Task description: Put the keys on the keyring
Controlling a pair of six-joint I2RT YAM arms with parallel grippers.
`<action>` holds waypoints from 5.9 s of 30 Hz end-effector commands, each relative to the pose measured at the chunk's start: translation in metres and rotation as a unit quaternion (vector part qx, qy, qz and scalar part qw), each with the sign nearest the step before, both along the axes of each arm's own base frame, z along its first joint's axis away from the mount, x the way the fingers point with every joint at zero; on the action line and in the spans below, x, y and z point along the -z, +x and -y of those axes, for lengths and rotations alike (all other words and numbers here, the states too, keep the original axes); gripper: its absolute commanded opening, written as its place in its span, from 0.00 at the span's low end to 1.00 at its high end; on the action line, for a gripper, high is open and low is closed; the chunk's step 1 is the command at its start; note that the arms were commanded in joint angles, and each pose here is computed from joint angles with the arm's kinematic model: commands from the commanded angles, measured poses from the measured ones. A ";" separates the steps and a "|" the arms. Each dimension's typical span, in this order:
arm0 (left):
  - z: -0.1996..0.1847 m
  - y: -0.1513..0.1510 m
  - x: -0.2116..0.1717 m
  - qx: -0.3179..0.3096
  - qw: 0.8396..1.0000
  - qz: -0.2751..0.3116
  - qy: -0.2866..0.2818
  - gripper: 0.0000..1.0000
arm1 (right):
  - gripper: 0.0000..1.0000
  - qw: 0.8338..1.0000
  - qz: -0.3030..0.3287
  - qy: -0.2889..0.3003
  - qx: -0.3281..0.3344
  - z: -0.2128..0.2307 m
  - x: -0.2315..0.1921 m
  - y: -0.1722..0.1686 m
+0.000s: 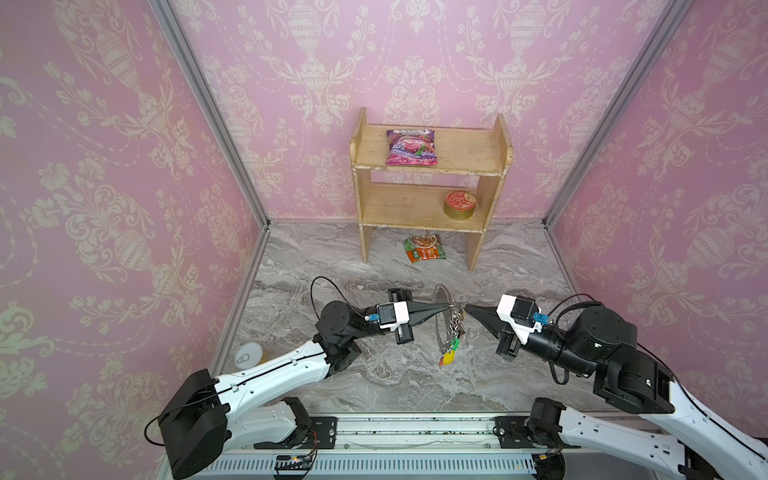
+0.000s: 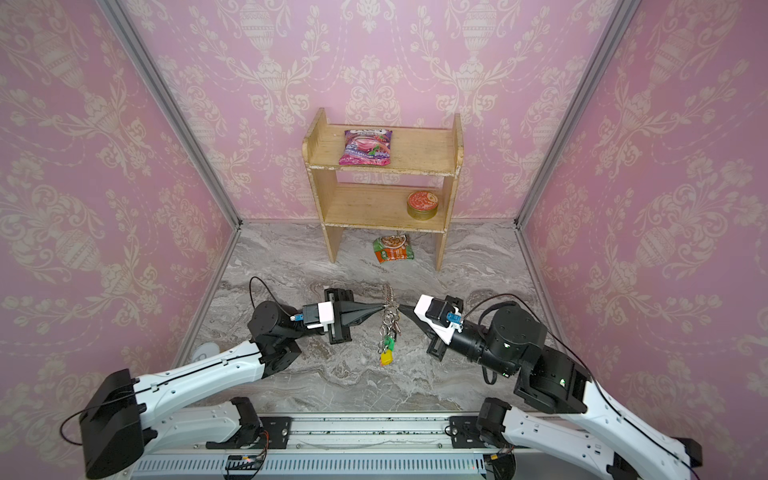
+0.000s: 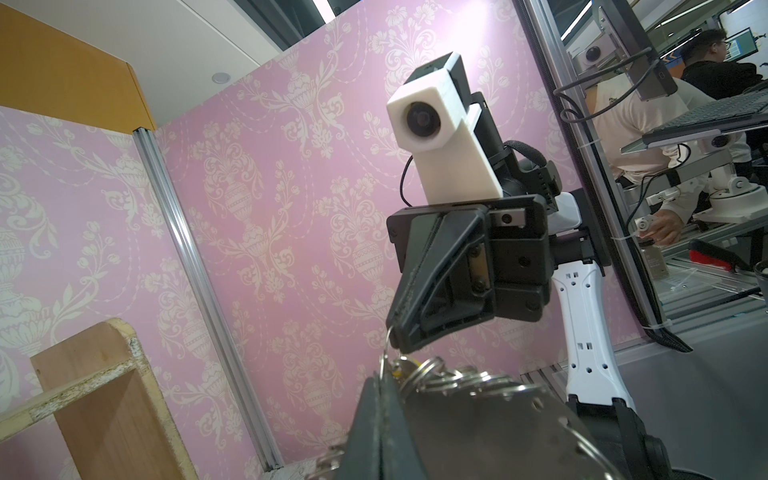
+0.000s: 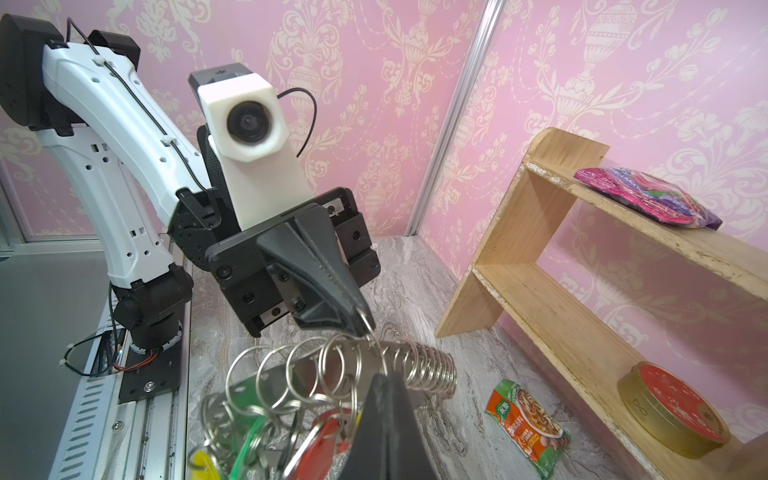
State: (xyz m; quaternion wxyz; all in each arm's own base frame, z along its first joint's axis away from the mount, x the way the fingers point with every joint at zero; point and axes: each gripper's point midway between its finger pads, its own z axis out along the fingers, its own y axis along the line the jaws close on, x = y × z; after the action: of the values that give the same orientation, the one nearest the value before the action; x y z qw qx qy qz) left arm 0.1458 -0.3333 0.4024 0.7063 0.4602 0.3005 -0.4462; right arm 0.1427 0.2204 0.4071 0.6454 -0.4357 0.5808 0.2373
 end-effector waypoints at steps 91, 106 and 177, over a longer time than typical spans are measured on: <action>-0.009 -0.020 -0.017 0.006 0.999 0.040 -0.007 0.00 | 0.30 0.999 -0.028 -0.039 -0.023 -0.004 0.011 -0.007; -0.009 -0.021 -0.016 0.008 0.999 0.039 -0.006 0.00 | 0.20 0.999 -0.010 -0.021 -0.036 -0.009 0.001 -0.009; 0.001 -0.022 -0.001 0.016 0.999 0.028 0.034 0.00 | 0.00 0.999 -0.001 -0.013 -0.052 -0.012 -0.010 -0.013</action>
State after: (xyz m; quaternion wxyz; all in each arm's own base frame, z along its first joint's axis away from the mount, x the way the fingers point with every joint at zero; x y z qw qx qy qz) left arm 0.1327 -0.3353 0.3926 0.6882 0.4926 0.3079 -0.4347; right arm 0.1352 0.2321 0.3867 0.5954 -0.4789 0.5958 0.2473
